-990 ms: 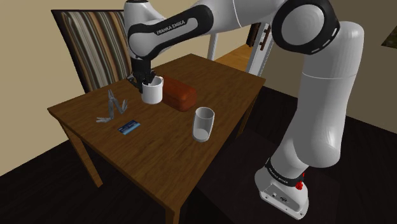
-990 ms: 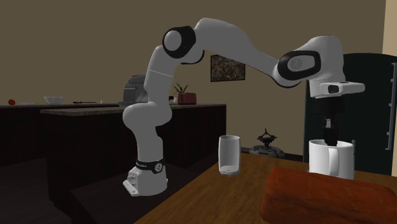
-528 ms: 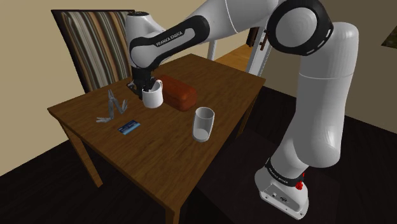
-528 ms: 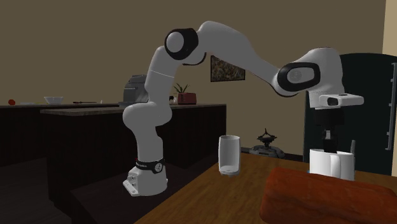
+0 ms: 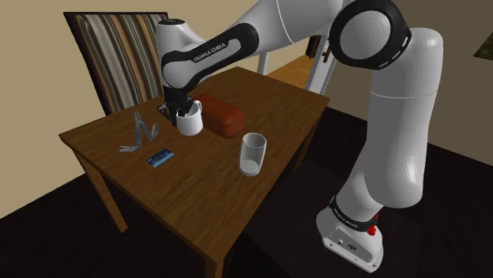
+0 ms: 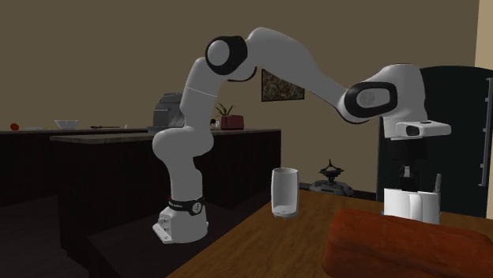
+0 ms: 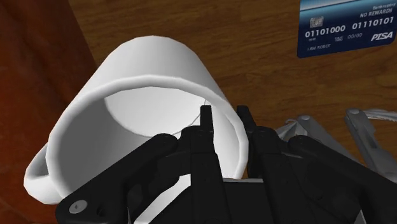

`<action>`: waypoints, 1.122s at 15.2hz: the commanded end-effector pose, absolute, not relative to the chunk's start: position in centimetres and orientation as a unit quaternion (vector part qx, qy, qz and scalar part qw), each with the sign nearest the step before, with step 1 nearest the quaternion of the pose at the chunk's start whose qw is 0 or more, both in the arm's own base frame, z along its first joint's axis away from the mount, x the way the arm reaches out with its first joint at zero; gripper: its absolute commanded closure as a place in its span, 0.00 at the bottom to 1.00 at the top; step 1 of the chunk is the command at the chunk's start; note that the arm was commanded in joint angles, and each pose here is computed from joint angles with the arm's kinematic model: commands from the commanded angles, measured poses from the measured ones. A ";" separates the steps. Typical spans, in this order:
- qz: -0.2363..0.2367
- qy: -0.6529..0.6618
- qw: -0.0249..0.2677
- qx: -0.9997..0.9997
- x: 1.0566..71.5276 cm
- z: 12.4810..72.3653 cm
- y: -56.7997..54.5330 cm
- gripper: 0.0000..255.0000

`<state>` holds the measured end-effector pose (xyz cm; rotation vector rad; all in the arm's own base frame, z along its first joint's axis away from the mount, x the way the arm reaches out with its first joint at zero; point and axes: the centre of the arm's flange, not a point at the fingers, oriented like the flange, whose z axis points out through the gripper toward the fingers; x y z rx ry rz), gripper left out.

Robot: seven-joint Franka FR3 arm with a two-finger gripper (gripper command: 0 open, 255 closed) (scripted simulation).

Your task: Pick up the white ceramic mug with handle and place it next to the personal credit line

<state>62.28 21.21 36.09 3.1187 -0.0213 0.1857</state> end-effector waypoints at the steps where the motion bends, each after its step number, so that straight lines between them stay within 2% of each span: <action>1: 0.057 -0.009 0.010 0.998 62.3 35.8 20.9 1.00; 2: 0.057 -0.009 0.010 0.998 62.3 35.8 20.9 0.00; 7: 0.057 -0.009 0.010 0.998 62.3 35.8 20.9 0.00; 11: 0.057 -0.009 0.010 0.998 61.8 40.8 21.0 0.00; 17: 0.057 -0.009 0.010 0.998 61.8 40.8 21.0 0.00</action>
